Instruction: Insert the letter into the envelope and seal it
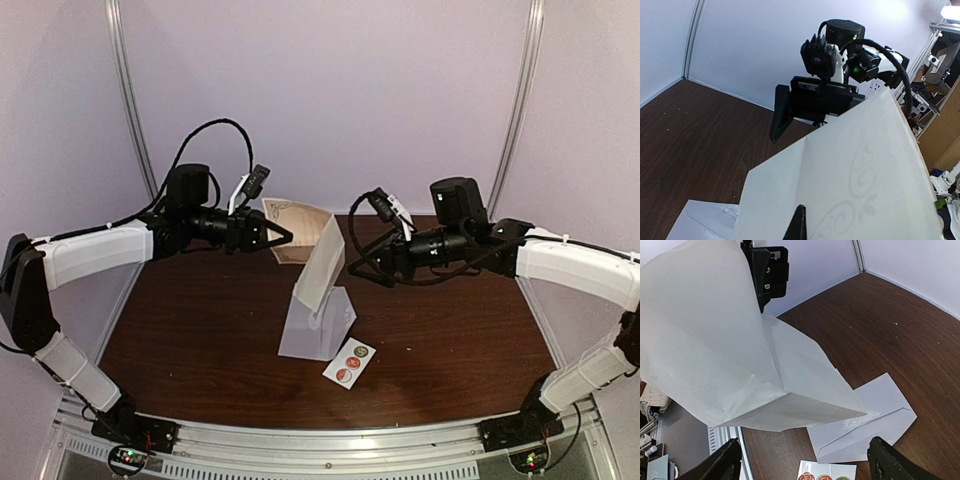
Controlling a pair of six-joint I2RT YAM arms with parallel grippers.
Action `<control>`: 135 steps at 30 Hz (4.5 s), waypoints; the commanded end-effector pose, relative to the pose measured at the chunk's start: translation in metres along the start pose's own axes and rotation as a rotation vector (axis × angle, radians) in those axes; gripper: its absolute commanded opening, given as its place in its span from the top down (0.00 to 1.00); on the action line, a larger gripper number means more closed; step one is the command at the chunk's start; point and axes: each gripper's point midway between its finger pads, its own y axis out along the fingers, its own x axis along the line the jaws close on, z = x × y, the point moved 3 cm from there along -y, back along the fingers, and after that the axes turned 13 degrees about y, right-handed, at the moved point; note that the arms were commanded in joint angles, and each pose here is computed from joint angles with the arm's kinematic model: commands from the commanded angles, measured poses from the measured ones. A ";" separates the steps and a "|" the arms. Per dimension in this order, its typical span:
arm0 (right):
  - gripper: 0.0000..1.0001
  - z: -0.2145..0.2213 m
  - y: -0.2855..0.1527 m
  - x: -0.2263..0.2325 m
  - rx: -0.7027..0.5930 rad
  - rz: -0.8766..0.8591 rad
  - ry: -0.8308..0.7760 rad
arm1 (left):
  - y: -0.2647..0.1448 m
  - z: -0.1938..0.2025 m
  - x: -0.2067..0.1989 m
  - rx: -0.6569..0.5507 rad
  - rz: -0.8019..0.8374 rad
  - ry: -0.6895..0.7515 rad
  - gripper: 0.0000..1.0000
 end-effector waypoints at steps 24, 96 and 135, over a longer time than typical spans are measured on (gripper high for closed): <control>0.15 -0.050 0.027 0.039 -0.170 -0.060 -0.206 | 0.003 -0.010 -0.016 -0.027 0.074 0.042 1.00; 1.00 -0.090 -0.028 0.057 -0.378 -0.249 0.079 | -0.013 -0.032 -0.019 -0.048 -0.259 0.239 0.14; 1.00 -0.053 0.055 0.031 -0.009 -0.161 0.492 | 0.034 0.035 -0.024 0.460 -0.792 0.758 0.08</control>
